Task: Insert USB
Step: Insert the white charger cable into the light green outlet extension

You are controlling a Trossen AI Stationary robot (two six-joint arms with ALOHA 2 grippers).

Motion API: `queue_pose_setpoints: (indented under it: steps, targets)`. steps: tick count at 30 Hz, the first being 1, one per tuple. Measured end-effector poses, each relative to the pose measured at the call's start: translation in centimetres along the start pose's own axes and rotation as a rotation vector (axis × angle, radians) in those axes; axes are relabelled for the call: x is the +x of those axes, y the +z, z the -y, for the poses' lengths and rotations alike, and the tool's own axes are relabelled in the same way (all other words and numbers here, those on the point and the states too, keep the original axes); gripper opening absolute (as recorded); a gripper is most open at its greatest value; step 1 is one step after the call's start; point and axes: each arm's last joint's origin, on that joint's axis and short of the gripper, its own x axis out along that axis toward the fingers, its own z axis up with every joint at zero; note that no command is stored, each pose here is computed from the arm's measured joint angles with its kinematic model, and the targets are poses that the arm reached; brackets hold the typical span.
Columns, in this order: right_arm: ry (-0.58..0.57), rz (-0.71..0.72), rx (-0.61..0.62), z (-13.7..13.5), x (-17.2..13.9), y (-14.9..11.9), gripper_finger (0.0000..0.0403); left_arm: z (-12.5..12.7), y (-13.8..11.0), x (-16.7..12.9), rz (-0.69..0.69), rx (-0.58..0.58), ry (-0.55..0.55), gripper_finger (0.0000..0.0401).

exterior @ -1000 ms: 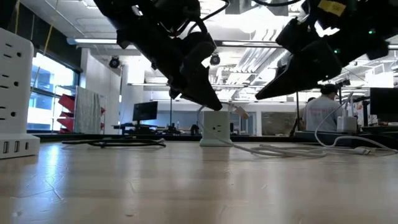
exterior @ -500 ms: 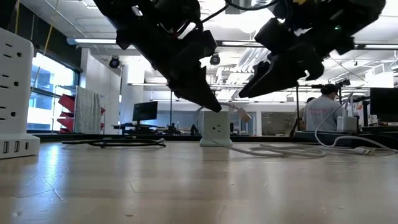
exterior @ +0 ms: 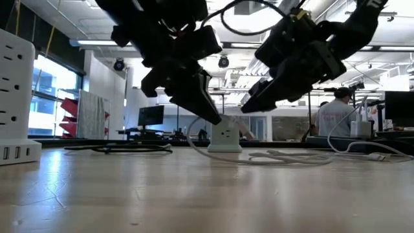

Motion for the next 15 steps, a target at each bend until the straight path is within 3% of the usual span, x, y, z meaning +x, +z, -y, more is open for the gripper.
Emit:
queue_pose_setpoints:
  steps: [15]
  targets:
    - [0.049, -0.070, 0.030, 0.6, 1.8, -0.4, 0.0227, 0.4, 0.9, -0.3, 0.006, 0.030, -0.004, 0.0000]
